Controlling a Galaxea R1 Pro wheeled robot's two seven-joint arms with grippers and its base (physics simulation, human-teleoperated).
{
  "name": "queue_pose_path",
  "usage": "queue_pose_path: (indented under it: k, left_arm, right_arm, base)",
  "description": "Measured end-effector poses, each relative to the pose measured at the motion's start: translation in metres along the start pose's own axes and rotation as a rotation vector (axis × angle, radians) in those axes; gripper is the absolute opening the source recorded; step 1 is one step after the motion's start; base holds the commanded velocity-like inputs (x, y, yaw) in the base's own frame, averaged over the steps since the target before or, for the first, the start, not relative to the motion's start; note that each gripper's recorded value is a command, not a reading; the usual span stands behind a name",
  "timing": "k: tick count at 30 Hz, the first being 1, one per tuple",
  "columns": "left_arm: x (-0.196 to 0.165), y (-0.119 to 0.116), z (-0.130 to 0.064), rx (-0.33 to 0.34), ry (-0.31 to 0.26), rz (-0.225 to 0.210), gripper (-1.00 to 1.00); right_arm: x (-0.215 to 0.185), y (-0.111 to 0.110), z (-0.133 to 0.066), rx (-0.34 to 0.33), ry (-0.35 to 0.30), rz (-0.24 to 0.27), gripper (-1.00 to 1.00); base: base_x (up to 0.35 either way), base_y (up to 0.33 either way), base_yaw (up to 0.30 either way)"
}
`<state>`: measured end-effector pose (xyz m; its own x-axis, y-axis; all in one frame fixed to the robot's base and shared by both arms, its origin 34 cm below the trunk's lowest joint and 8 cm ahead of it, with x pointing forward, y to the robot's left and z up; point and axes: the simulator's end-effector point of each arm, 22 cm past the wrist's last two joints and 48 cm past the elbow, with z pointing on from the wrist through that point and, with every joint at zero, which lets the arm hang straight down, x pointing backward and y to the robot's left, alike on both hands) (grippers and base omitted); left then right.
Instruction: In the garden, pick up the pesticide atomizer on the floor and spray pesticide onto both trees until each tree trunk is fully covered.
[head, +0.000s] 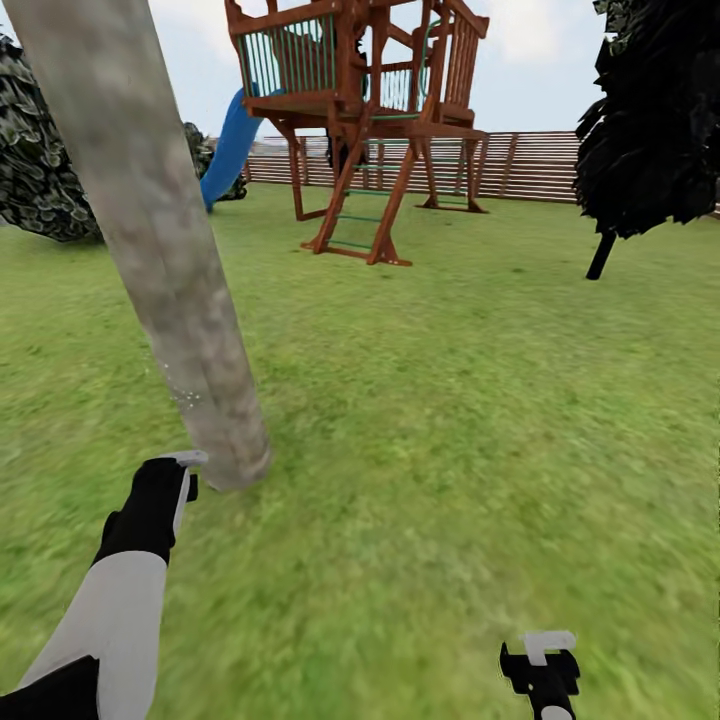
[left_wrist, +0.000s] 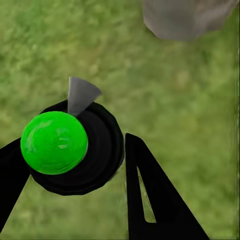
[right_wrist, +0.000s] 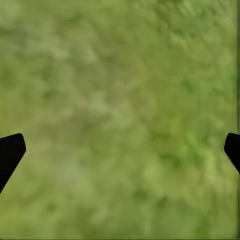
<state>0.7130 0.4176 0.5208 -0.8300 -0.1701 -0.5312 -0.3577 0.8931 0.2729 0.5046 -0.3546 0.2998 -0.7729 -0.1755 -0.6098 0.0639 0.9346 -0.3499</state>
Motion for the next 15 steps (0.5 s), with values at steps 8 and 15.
queue_pose_path:
  k: [8, 15]
  left_arm:
    - [-0.005, 0.003, -0.002, -0.003, -0.009, -0.003, -1.0]
    - [-0.027, 0.001, -0.01, 0.011, -0.031, -0.016, -1.0]
  right_arm:
    - [0.0, 0.0, 0.0, 0.0, 0.0, 0.0, 1.0]
    - [0.0, 0.0, 0.0, -0.001, 0.001, 0.0, 1.0]
  base:
    - [0.045, -0.237, 0.197]
    - [0.0, -0.016, 0.253]
